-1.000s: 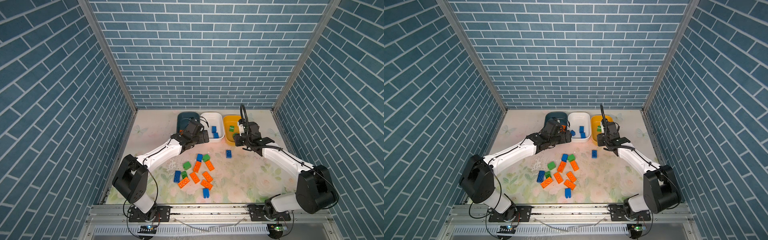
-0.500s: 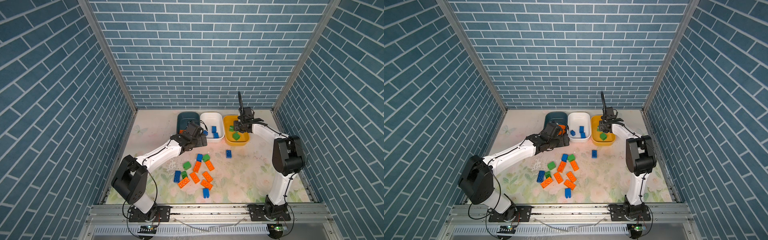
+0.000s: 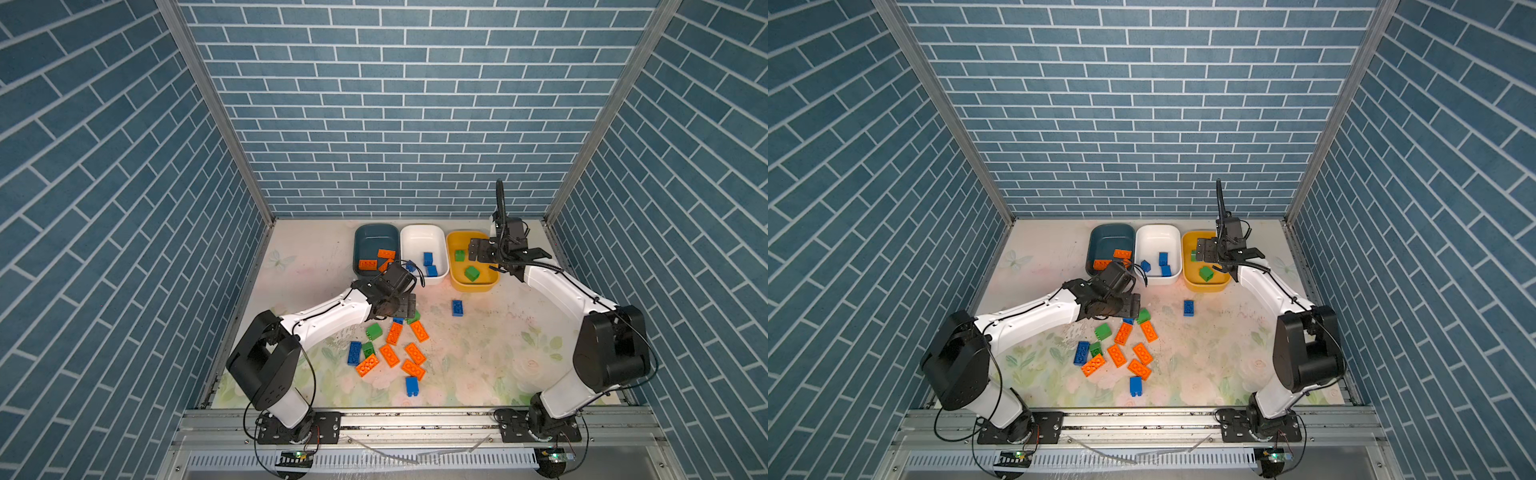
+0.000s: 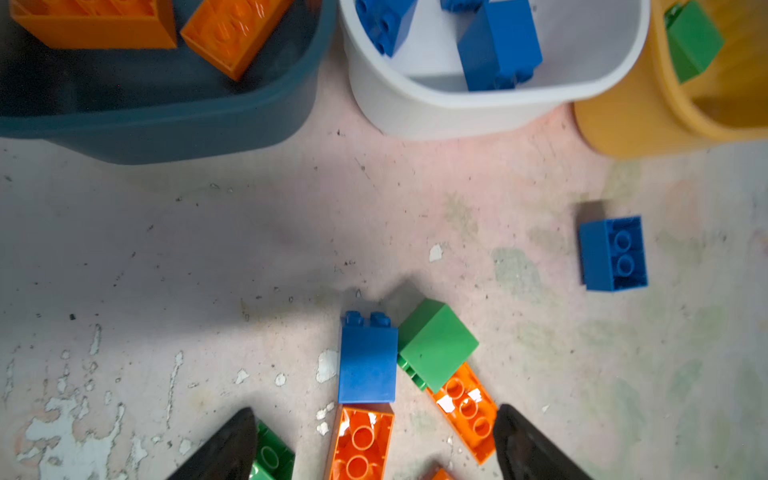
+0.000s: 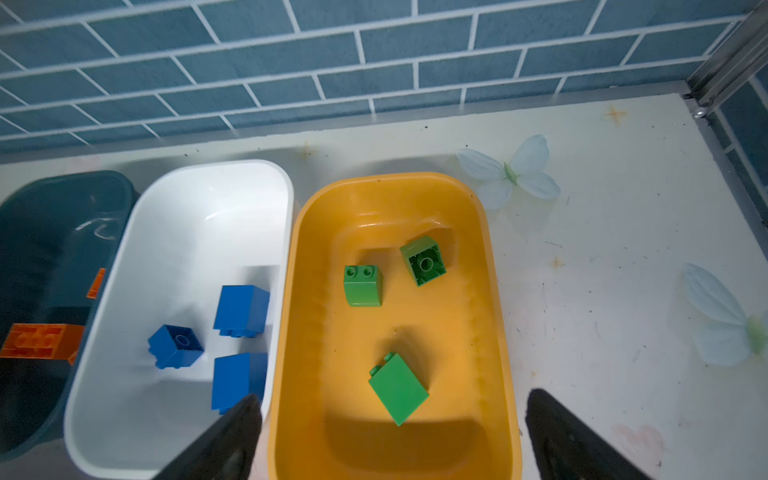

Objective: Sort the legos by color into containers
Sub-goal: 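Grasp an orange brick with the left gripper and lift it over the teal tub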

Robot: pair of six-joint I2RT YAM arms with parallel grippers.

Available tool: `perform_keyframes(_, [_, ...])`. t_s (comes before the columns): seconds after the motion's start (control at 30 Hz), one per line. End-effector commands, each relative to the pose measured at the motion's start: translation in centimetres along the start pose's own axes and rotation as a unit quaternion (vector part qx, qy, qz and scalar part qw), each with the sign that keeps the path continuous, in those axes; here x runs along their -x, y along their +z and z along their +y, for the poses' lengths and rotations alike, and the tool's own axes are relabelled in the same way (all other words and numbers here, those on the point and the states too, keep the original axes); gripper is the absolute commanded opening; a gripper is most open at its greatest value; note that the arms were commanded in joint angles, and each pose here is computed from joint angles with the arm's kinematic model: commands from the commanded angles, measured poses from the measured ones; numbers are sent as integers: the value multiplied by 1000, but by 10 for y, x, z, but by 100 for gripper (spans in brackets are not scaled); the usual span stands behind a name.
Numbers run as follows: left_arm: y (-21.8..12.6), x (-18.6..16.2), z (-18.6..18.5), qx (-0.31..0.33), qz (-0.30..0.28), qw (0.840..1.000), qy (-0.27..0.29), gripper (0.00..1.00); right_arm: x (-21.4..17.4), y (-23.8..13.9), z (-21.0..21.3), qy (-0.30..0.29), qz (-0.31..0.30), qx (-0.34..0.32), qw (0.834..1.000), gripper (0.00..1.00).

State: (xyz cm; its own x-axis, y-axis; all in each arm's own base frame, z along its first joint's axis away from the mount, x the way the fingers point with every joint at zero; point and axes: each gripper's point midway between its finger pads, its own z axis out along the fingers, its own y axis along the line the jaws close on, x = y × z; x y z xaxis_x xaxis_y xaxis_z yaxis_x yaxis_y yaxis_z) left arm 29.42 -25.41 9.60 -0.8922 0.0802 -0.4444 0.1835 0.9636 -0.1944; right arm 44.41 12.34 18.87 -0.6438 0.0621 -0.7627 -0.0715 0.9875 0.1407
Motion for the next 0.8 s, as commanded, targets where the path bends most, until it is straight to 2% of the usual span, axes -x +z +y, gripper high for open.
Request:
perform_keyframes(0.0, [10,-26,5,2,48,999,22,83,0,-17,-10,58,-45,-13,997,99])
perform_keyframes(0.17, [15,-45,5,13,85,995,49,68,-3,-42,-27,84,-100,-32,991,99])
perform_keyframes(0.33, [23,-60,6,17,107,992,60,61,-12,-54,-36,98,-129,-40,986,99])
perform_keyframes(0.77, [43,-81,14,32,142,988,57,45,-17,-55,-51,125,-135,-76,980,99])
